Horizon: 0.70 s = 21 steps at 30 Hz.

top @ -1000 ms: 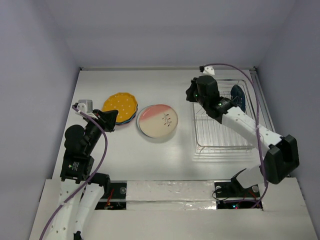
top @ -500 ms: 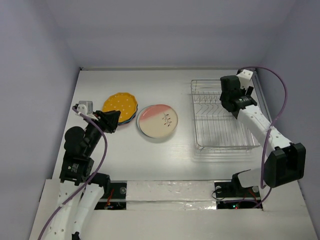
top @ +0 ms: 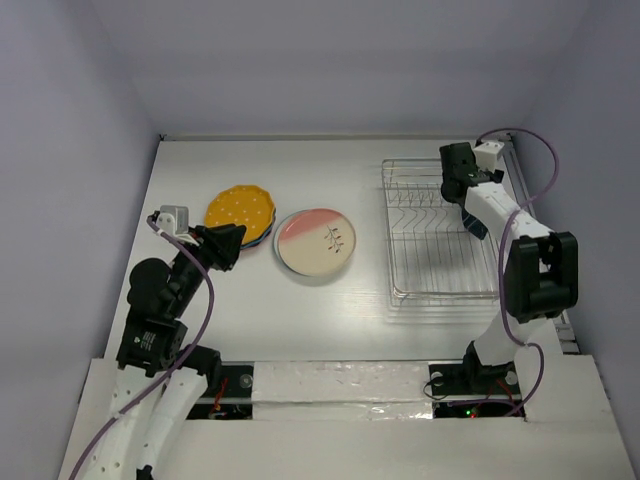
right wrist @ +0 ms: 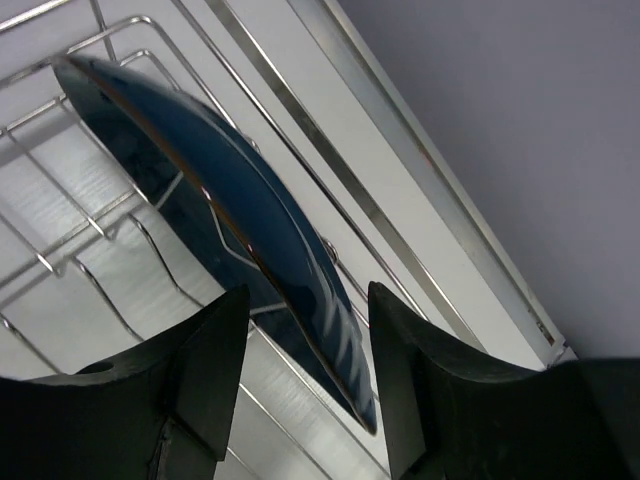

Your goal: Unload the plates from the dish rack

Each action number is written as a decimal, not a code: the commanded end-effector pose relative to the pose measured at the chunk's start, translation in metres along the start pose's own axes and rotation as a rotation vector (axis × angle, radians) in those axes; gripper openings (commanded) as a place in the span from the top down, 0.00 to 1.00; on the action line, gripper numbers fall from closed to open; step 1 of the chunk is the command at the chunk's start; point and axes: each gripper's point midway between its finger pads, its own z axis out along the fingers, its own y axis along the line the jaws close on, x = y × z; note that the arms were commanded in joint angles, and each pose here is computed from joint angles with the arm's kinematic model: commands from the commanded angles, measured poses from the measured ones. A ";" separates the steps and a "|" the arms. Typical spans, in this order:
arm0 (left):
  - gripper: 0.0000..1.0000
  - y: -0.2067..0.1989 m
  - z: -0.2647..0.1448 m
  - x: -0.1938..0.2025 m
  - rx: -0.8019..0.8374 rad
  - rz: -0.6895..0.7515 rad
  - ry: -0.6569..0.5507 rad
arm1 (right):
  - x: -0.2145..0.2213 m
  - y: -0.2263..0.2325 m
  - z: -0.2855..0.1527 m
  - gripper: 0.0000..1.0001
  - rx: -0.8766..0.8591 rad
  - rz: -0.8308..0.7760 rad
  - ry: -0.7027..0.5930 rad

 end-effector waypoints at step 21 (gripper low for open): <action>0.74 -0.022 -0.012 -0.028 0.058 0.021 -0.082 | -0.086 -0.031 -0.027 1.00 0.144 0.007 -0.200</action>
